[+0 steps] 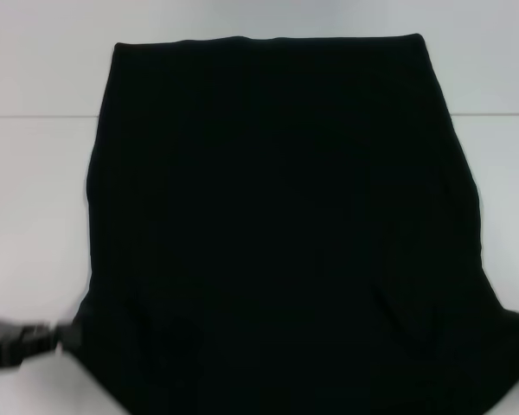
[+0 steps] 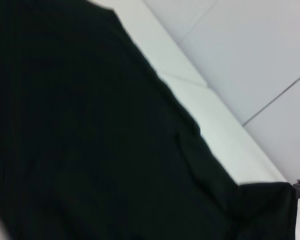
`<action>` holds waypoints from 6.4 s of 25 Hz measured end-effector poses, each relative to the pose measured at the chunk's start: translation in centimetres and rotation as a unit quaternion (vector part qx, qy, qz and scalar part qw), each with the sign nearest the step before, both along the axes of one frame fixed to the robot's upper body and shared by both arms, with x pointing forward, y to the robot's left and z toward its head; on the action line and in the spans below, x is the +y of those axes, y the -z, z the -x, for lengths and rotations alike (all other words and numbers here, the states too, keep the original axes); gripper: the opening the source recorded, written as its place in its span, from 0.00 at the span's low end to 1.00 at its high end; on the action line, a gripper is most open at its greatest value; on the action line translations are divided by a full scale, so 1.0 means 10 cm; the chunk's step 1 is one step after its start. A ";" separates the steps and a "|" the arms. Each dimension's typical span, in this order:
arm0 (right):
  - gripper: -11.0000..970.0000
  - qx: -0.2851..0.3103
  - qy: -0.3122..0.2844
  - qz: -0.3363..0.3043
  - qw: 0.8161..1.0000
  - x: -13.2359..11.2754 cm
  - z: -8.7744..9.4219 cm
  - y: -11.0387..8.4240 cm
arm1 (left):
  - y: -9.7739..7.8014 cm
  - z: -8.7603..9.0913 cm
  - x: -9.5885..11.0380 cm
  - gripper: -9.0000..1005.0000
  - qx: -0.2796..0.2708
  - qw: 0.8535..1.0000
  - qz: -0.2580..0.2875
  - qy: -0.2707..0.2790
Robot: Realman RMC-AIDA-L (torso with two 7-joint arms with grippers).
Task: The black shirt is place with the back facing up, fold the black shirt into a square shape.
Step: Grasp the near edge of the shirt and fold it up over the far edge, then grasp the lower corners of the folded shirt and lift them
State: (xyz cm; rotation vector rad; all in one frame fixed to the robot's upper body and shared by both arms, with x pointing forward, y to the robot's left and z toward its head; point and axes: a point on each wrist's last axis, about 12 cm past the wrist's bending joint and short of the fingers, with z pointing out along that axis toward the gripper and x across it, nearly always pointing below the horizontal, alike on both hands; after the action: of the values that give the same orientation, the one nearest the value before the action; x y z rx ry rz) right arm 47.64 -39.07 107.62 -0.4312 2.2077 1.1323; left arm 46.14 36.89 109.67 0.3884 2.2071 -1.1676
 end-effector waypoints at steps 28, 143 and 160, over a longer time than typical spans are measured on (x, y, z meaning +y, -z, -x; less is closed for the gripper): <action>0.06 -0.135 0.211 0.134 0.959 1.10 -2.03 -0.41 | -0.34 -2.12 -0.69 0.10 -0.131 0.958 -0.118 -0.227; 0.69 -0.076 0.149 0.093 0.982 0.39 -1.27 -0.16 | 0.36 -1.27 -0.46 0.06 -0.041 0.970 -0.173 -0.165; 0.69 -0.084 0.102 0.211 0.969 0.57 -1.38 0.00 | 0.33 -1.29 -0.49 0.03 -0.042 0.972 -0.169 -0.156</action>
State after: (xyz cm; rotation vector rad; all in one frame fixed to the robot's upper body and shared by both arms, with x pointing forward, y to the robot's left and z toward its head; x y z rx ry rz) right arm 61.41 -33.41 107.61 -0.4439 2.2741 0.4958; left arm 59.07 31.97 106.34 0.2116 2.2898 -0.6011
